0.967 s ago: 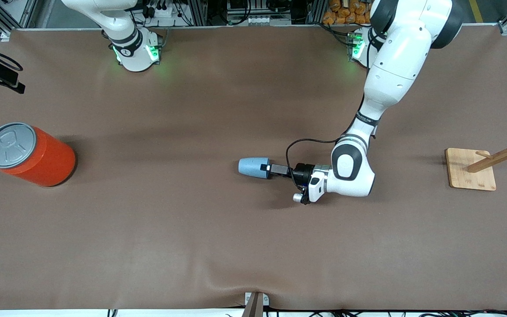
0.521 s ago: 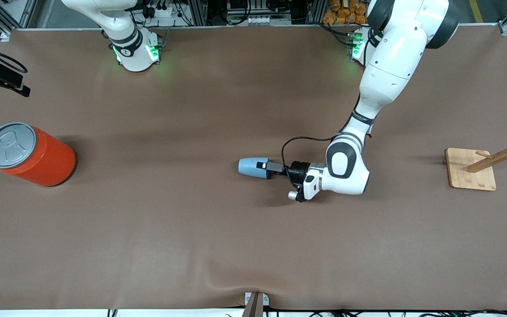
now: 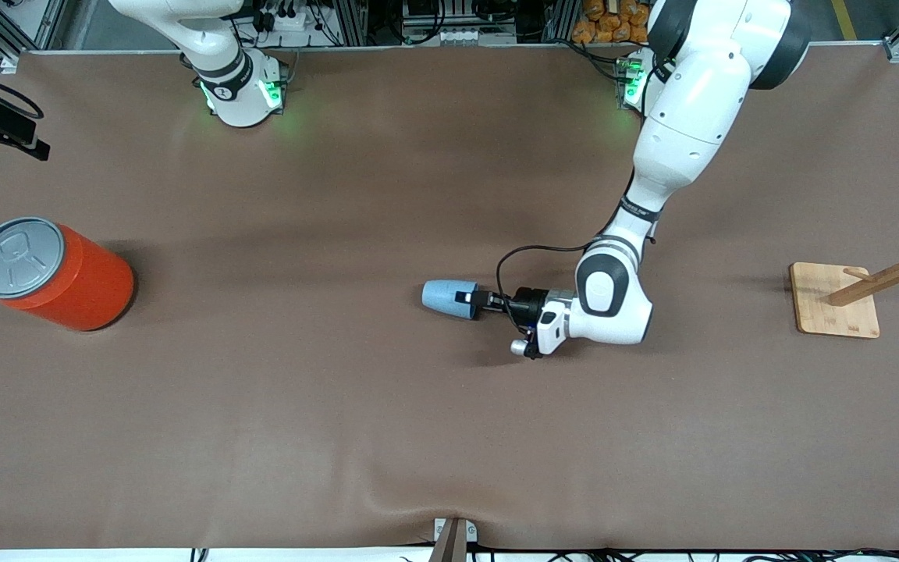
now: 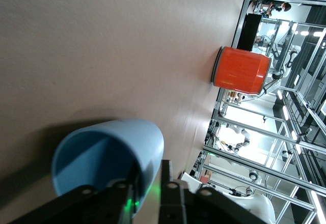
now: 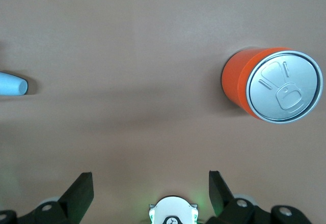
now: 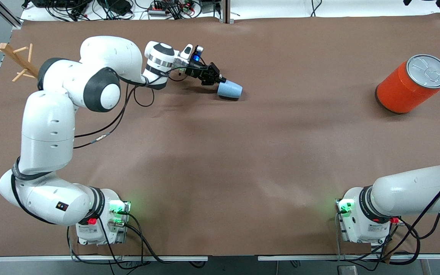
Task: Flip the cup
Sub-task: 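Grasp the lying blue cup by its base with the left gripper, then rotate the blue cup upright with the left gripper and set it down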
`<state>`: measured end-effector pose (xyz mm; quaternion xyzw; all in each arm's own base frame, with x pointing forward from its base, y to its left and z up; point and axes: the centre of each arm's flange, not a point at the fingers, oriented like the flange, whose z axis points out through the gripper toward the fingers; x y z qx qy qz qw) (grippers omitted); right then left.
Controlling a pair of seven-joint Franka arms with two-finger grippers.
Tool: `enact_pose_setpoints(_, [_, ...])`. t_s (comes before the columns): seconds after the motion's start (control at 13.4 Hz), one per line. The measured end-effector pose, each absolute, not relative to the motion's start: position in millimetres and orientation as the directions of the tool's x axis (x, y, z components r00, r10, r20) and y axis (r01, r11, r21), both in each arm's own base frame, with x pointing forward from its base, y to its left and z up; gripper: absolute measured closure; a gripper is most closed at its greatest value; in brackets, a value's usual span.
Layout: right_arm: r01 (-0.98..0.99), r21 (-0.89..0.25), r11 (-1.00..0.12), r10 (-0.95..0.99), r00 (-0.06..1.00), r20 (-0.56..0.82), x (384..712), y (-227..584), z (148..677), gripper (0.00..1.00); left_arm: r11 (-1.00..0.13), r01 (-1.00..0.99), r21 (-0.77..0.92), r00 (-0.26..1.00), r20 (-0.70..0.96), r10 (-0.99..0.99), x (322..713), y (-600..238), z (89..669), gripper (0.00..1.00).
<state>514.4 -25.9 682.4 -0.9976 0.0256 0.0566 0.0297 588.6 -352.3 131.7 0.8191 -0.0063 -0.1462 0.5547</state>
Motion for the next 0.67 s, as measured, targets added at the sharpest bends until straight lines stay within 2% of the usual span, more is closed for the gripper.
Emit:
enact_pose_setpoints(0.07, [-0.056, -0.056, -0.997, -0.049, 0.992, -0.115, 515, -26, 682, 0.0, -0.371, 0.154, 0.916, 0.955, -0.233, -0.181, 590, -354, 136, 0.95])
enact_pose_setpoints(0.37, [-0.057, -0.05, -0.997, -0.051, 0.992, -0.116, 515, -27, 681, 0.0, -0.378, 0.17, 0.91, 0.954, -0.248, -0.171, 595, -359, 143, 0.95])
enact_pose_setpoints(0.67, [-0.063, -0.042, -0.997, -0.057, 0.991, -0.121, 516, -31, 679, 0.0, -0.413, 0.23, 0.881, 0.938, -0.314, -0.146, 612, -373, 191, 0.95])
